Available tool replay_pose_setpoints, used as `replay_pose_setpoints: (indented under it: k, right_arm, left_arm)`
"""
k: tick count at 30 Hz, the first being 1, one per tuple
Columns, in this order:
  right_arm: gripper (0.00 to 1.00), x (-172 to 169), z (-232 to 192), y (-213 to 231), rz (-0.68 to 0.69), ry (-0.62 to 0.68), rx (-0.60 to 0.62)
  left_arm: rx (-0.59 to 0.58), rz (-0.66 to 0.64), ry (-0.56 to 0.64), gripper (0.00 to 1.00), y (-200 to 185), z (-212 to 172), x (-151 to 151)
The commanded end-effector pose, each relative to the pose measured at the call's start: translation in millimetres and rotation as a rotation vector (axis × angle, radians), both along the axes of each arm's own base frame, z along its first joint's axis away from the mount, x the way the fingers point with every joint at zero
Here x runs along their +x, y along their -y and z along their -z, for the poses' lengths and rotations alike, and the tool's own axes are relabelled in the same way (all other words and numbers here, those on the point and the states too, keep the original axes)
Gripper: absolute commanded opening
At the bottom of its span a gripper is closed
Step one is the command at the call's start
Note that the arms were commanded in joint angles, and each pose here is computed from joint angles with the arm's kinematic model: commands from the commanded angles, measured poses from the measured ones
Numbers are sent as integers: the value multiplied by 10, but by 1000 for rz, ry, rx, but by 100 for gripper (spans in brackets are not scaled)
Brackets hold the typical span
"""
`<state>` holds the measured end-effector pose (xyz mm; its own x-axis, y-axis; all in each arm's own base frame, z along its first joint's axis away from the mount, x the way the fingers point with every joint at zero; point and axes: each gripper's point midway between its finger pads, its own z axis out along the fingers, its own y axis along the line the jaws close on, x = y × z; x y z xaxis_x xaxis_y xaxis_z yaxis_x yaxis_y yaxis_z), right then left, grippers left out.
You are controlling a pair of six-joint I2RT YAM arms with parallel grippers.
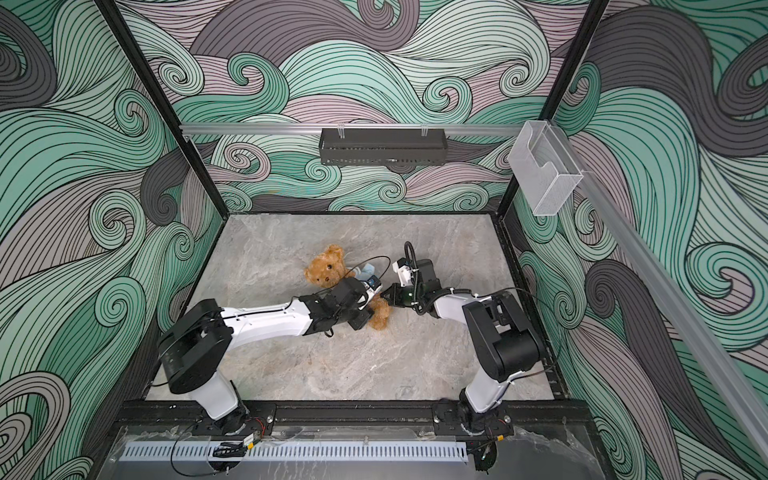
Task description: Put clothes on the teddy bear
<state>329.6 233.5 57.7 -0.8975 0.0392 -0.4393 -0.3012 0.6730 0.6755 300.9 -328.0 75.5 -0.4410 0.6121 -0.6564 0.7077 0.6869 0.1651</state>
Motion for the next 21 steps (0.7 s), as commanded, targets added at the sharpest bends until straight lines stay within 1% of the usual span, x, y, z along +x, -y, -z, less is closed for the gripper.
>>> replay_pose_setpoints:
  k: [1,7,12,15,18,21]
  right_arm:
    - [7,-3,103,31,1,-25,-17]
    - [6,7,99,31,5,-21,-9]
    - [6,-2,98,27,0,-20,-11]
    - [6,-7,105,33,-2,-22,-14]
    - [6,-11,107,43,-2,-20,-22]
    - [6,-16,108,47,-5,-19,-25]
  left_arm:
    - [77,-43,89,60,-46,-23,209]
    - [136,-75,124,53,-140,62,272]
    - [164,-123,187,42,-241,36,360]
    - [164,-134,203,38,-252,21,406]
    - [135,-139,202,36,-239,-2,449]
    - [134,-155,198,30,-265,25,514]
